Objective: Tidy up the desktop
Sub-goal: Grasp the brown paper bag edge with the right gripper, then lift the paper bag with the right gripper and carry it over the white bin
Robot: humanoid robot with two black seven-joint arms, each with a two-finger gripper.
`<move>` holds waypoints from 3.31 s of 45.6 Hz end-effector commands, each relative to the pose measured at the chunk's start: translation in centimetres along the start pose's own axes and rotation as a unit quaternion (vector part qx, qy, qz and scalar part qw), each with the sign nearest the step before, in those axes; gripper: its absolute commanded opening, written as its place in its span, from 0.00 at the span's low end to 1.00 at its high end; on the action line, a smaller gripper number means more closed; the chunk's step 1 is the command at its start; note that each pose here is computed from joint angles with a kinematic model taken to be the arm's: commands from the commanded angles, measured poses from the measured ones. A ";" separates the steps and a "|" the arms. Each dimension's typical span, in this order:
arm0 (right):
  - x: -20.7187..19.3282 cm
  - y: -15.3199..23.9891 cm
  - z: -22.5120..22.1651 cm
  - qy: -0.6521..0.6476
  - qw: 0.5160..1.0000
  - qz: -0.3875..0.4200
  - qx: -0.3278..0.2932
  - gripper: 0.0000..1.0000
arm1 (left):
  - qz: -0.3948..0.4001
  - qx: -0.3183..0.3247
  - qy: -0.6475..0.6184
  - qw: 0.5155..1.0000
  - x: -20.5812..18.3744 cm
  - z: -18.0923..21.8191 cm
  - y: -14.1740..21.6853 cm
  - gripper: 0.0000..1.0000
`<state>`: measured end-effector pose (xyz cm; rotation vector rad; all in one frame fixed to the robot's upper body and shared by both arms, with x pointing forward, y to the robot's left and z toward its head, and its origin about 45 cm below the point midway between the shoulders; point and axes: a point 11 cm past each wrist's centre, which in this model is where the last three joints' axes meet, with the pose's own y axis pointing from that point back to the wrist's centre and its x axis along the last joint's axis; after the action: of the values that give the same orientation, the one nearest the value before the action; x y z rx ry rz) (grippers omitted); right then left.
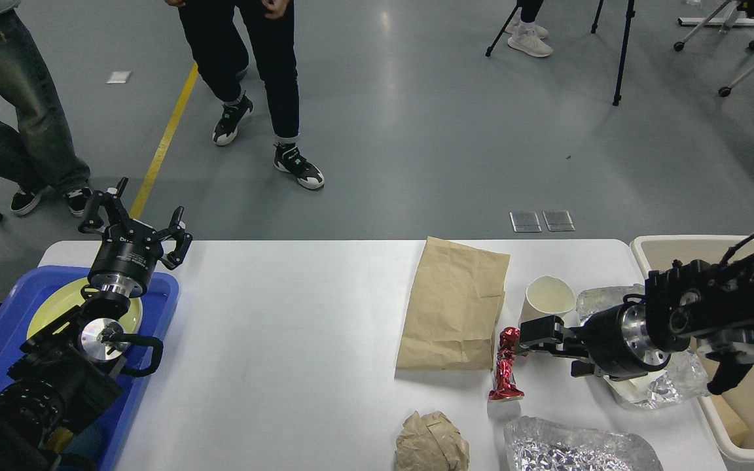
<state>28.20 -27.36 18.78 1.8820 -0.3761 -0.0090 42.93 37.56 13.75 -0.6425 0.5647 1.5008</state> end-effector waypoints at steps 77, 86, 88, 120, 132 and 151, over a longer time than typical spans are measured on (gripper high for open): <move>0.1 -13.6 -4.5 -0.049 0.985 0.165 0.031 0.35 | -0.002 0.000 0.001 1.000 -0.1 0.0 -0.1 0.96; 0.0 -13.7 -4.3 -0.041 0.985 0.163 0.030 0.00 | -0.001 0.000 0.000 1.000 -0.1 0.0 -0.1 0.96; 0.3 -13.5 -4.5 -0.040 0.985 0.166 0.032 0.00 | -0.002 0.000 0.001 1.000 -0.1 0.0 -0.1 0.96; 1.5 -10.0 -9.0 -0.007 0.987 0.147 0.068 0.00 | -0.003 0.000 0.001 1.000 -0.1 0.0 -0.1 0.96; 4.7 0.2 -13.6 0.090 0.987 0.076 0.107 0.00 | -0.001 0.000 0.001 1.000 0.0 0.0 0.0 0.96; 4.4 16.1 -17.3 0.335 0.939 -0.042 0.059 0.00 | -0.002 -0.001 0.000 1.000 0.0 0.1 -0.1 0.96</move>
<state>32.96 -17.71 38.16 1.8967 0.1284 0.5452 42.95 37.56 13.81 -0.6441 0.5639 1.4978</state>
